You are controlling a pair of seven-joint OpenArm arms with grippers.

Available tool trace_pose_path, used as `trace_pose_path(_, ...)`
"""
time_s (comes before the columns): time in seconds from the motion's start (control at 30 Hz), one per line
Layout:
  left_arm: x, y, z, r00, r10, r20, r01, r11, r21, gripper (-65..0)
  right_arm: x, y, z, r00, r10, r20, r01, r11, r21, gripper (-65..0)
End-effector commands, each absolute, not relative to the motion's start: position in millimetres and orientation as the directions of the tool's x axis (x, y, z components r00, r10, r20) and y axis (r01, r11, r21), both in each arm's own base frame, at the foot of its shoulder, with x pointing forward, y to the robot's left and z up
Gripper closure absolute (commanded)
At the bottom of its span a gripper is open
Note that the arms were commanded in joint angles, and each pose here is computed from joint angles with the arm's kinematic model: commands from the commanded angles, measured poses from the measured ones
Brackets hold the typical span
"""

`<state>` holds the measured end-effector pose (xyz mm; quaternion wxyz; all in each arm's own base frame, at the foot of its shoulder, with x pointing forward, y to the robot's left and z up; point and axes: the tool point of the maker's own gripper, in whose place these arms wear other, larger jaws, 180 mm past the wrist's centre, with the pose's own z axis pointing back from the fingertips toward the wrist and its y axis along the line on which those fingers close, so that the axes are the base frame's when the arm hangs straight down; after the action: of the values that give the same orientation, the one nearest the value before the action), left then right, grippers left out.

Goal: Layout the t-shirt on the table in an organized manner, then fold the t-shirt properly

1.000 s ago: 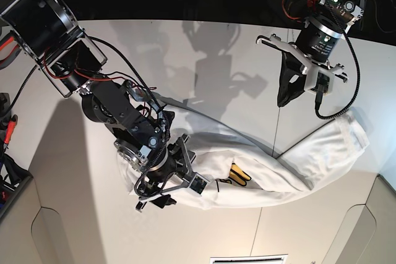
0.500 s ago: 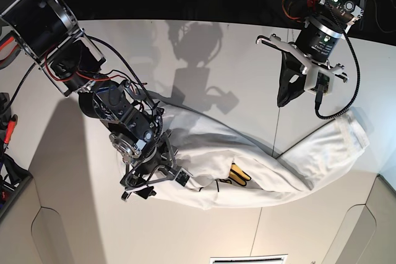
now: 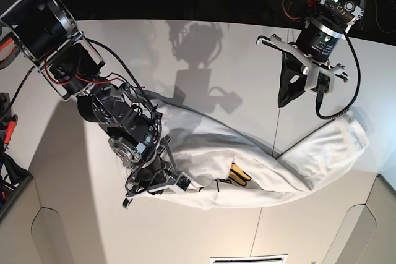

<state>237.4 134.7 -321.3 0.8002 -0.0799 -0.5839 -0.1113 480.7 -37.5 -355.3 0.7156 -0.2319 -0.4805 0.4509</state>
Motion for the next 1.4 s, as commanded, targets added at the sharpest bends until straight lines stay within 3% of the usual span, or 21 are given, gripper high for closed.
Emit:
trace_pose_path(0.0, 239.5, 133.6, -311.9, 0.262, -0.076, 0.962, 0.275, 0.961, 0.001, 0.0, 505.9, -32.7, -310.8, 0.065, 0.858, 0.51, -0.336, 0.5, -0.799, 0.0)
trace_pose_path(0.1, 239.5, 133.4, -312.0, 0.262, -0.073, 0.962, 0.274, 0.962, -0.001, 0.0, 526.5, -26.3, -269.4, -0.021, 0.847, 0.532, -0.263, 0.508, -0.82, -2.6)
trace_pose_path(0.23, 239.9, 131.1, -311.7, 0.26, -0.057, 0.964, 0.265, 0.964, -0.015, 0.0, 554.1, -28.8, -227.1, -0.064, 0.844, 0.532, -0.191, 0.513, -0.837, -30.9)
trace_pose_path(0.3, 241.1, 130.2, -310.9, 0.257, -0.051, 0.965, 0.262, 0.965, -0.019, 0.0, 567.5, -36.2, -212.2, -0.045, 0.838, 0.544, -0.142, 0.534, -0.833, -35.8)
trace_pose_path(0.43, 243.4, 129.4, -309.1, 0.25, -0.046, 0.967, 0.26, 0.965, -0.021, 0.0, 585.3, -56.8, -191.7, 0.012, 0.809, 0.588, -0.051, 0.588, -0.807, -35.8)
trace_pose_path(0.63, 243.6, 129.5, -309.0, 0.25, -0.047, 0.967, 0.26, 0.965, -0.02, 0.0, 589.8, -79.3, -190.4, 0.066, 0.753, 0.654, -0.027, 0.657, -0.754, -34.0)
trace_pose_path(0.8, 243.5, 129.7, -309.4, 0.25, -0.056, 0.967, 0.262, 0.965, -0.012, 0.0, 577.9, -78.8, -238.1, 0.163, 0.75, 0.641, -0.177, 0.662, -0.729, 0.0)
trace_pose_path(1.1, 244.2, 130.2, -310.6, 0.253, -0.079, 0.964, 0.266, 0.964, 0.009, 0.0, 502.4, -68.9, -358.5, 0.163, 0.837, 0.523, -0.593, 0.506, -0.626, 0.0)
trace_pose_path(1.2, 252.8, 122.4, -311.8, 0.253, -0.092, 0.963, 0.313, 0.95, 0.008, 0.0, 487.6, -66.2, -362.3, 0.155, 0.808, 0.569, -0.635, 0.523, -0.569, 0.0)
trace_pose_path(1.37, 294.6, 129.5, -358.1, 0.363, -0.084, 0.928, 0.306, 0.952, -0.033, 0.0, 473.6, -42.2, -341.9, 0.083, 0.77, 0.632, -0.658, 0.519, -0.546, 0.0)
